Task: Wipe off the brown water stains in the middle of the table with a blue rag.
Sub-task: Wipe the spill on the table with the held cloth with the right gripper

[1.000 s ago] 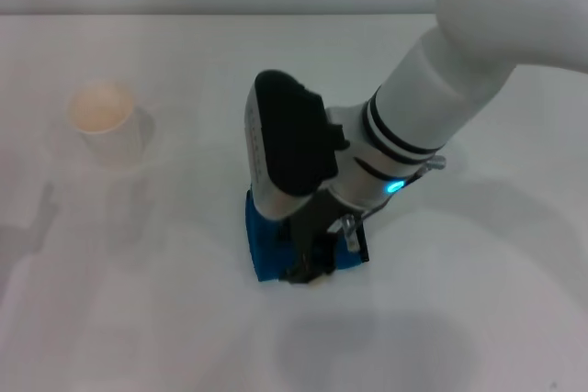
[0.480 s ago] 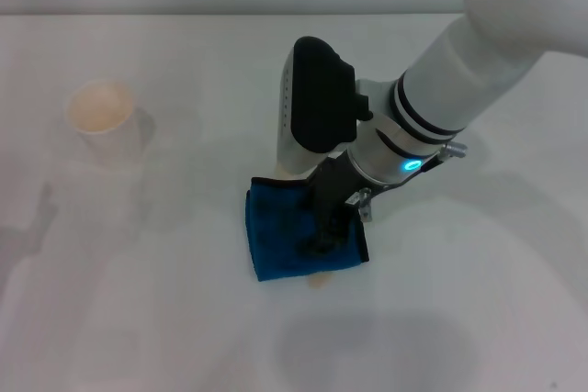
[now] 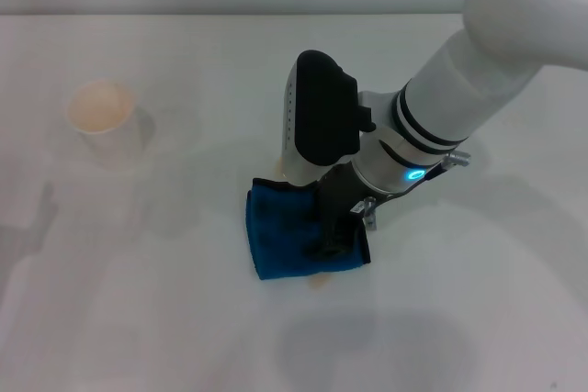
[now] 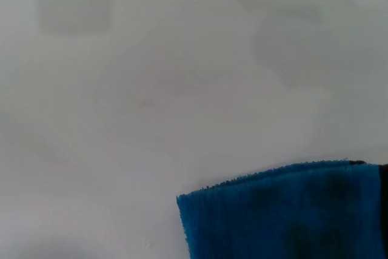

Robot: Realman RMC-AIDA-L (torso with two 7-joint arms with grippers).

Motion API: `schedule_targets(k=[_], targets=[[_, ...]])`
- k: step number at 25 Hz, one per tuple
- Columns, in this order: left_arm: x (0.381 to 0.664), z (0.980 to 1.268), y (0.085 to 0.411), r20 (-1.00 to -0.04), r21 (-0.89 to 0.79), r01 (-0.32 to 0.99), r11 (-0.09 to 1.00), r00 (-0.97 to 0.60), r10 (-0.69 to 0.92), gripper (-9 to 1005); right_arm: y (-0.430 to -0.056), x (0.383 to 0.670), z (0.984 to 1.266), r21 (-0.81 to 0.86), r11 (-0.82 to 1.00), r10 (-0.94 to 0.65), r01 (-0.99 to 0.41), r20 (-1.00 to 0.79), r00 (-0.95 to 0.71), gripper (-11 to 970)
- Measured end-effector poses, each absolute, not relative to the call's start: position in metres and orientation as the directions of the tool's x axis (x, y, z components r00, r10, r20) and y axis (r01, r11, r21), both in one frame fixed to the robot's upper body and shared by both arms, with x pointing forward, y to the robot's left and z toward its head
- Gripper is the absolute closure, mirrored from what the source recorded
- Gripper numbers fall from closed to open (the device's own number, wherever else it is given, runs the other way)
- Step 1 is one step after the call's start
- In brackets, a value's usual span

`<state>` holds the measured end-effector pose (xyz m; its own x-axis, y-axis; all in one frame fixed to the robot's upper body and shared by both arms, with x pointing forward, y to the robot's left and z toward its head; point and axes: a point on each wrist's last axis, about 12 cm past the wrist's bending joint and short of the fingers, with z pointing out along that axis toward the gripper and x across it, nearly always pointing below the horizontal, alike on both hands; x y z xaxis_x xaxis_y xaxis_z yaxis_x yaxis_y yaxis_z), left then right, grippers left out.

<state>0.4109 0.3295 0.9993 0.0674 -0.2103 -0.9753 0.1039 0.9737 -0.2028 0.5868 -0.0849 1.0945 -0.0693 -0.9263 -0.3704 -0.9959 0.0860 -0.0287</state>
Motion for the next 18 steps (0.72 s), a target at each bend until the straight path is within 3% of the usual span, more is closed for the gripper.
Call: schedule_targets(k=[9,12,18], targets=[[0.4093,0.9988,0.3301,-0.976,-0.203,0.100,0.974,0.065,-0.210,134,-0.0840,0.5859,1.0943,-0.029,0.081,-0.927,-0.996,-0.370,-0.065,497],[0.4096,0.9989,0.3300,-0.975,-0.203,0.101,0.974,0.065,-0.210,134,-0.0829,0.5853,1.0951,-0.029,0.076,-0.927,-0.997,-0.371,-0.060,696],[0.4108,0.9993,0.3296,-0.975,-0.203,0.104,0.974,0.067,-0.210,134,-0.0763,0.5774,1.0928,-0.020,0.032,-0.930,-0.999,-0.366,-0.022,858]])
